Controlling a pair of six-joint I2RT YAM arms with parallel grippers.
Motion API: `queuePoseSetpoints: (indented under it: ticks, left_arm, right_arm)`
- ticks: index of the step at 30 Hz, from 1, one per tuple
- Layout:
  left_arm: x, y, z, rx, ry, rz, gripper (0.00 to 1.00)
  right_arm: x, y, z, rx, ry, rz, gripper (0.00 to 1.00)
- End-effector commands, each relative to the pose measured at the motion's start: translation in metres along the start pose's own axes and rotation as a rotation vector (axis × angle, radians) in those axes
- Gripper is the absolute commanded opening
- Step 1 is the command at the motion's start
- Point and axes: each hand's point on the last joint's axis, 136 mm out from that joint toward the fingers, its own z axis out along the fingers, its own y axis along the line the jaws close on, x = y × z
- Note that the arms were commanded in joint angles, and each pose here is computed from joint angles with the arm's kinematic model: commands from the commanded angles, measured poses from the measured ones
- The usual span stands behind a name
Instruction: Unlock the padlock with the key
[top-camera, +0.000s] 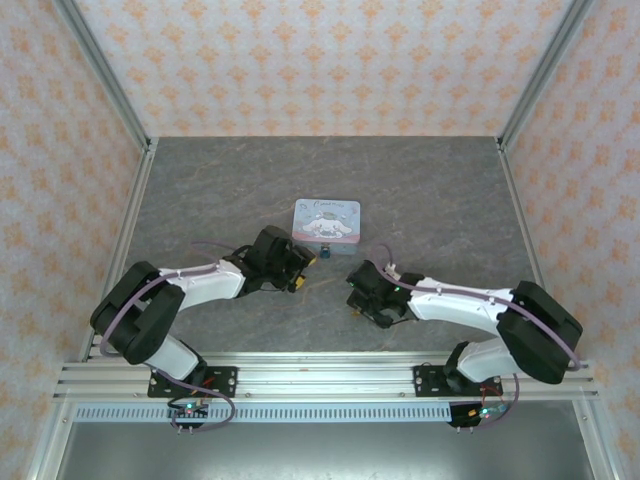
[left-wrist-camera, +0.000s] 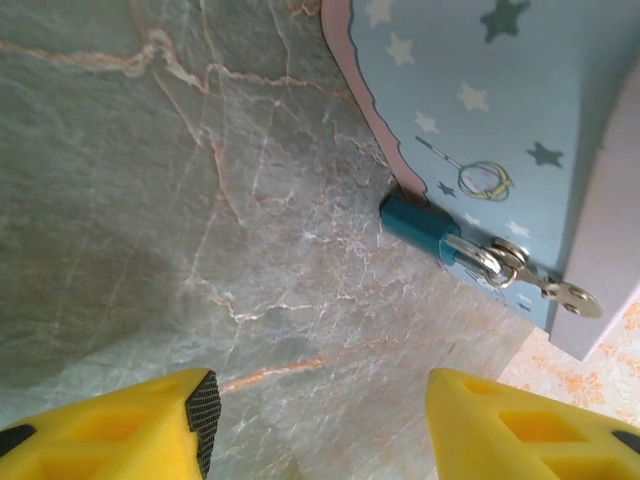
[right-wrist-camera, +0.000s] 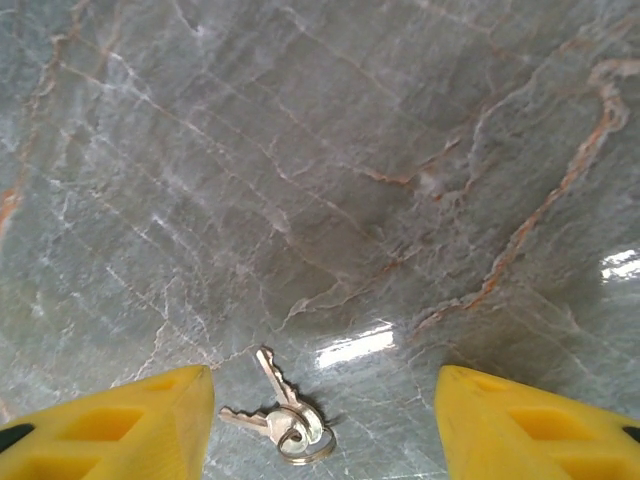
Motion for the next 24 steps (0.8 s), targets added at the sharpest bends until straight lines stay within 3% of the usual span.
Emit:
queuePoseSetpoints:
  ticks: [1,14,24]
  left_arm:
    - [-0.003,-0.005,0.003,0.036,0.018,0.000,0.58]
    - [-0.010,-0.006,0.013,0.067,0.062,-0.027,0.58]
    - [-0.007,-0.003,0.021,0.075,0.090,-0.036,0.58]
  right_arm:
    - [0.001,-0.005,-0.001,0.061,-0.005,0.042,0.59]
    - [0.027,0.003,0.006,0.188,0.046,-0.029,0.56]
    - [0.023,-0.001,0.007,0.231,0.018,-0.001,0.54]
